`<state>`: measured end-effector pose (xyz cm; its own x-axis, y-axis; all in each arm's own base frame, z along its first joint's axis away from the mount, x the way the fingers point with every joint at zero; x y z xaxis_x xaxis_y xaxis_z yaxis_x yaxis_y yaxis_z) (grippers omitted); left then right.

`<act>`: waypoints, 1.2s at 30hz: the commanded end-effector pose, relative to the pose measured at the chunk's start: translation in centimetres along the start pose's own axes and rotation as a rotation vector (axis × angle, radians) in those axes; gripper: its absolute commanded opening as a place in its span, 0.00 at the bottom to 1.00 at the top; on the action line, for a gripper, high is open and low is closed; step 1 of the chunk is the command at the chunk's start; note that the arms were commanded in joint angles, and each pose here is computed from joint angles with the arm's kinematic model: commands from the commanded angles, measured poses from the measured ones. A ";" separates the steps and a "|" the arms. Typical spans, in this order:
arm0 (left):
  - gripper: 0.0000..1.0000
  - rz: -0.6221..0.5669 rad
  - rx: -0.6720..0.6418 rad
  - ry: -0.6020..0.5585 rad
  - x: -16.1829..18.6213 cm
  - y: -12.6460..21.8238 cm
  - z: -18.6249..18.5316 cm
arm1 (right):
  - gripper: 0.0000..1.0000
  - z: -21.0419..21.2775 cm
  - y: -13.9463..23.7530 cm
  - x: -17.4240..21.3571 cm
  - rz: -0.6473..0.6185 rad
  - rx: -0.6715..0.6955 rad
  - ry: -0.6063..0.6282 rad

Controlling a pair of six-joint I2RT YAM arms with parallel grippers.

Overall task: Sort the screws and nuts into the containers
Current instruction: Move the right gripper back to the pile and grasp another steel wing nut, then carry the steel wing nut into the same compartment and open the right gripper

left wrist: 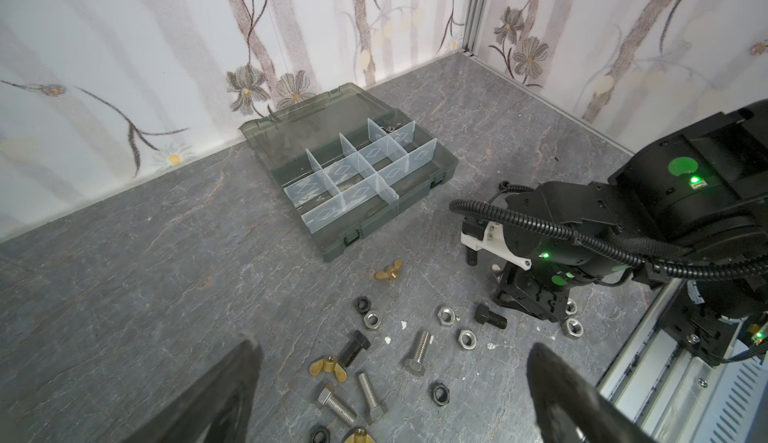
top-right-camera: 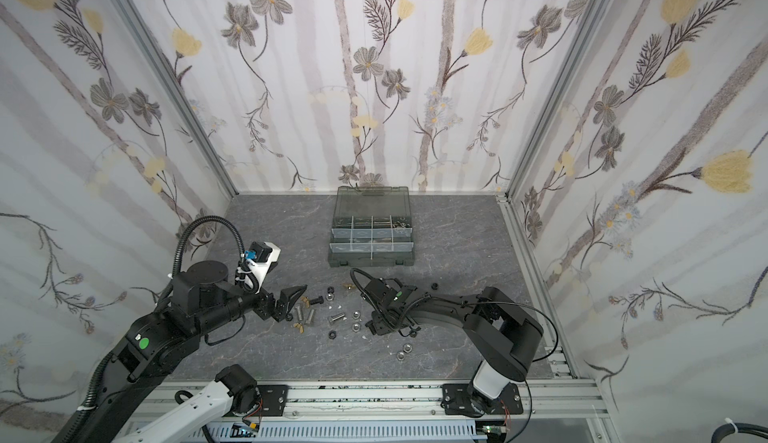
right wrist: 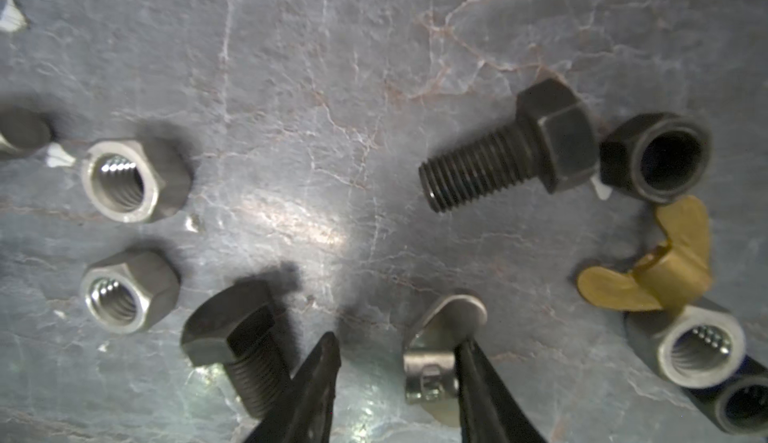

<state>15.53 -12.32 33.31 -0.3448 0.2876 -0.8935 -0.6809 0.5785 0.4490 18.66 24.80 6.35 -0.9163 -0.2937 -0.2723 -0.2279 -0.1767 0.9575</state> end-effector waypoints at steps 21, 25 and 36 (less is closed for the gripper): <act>1.00 -0.024 0.002 -0.009 -0.7 -0.3 0.0 | 0.17 -1.8 0.1 -0.2 -0.002 0.001 -0.017; 1.00 -0.025 -0.011 -0.011 -0.6 -0.1 0.1 | 0.15 -3.5 2.3 -3.9 -0.092 -0.025 -0.076; 1.00 -0.041 -0.069 -0.037 -1.2 0.6 0.8 | 0.15 -7.7 7.5 -18.0 -0.334 0.075 -0.089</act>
<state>15.88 -11.88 33.87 -0.3242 0.2939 -0.8992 -0.7158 0.5452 0.4363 33.28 22.20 16.76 -0.8452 -0.1063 -0.5238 -0.4887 -0.2429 0.8379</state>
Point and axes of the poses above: each gripper's point midway between its finger pads, its own y axis back along the fingers, its own z axis along the line the jaws close on, x = y × z, the point moved 5 cm from there along y, back along the fingers, and after that the axes turned 2 degrees about -y, right-handed, at the moved point
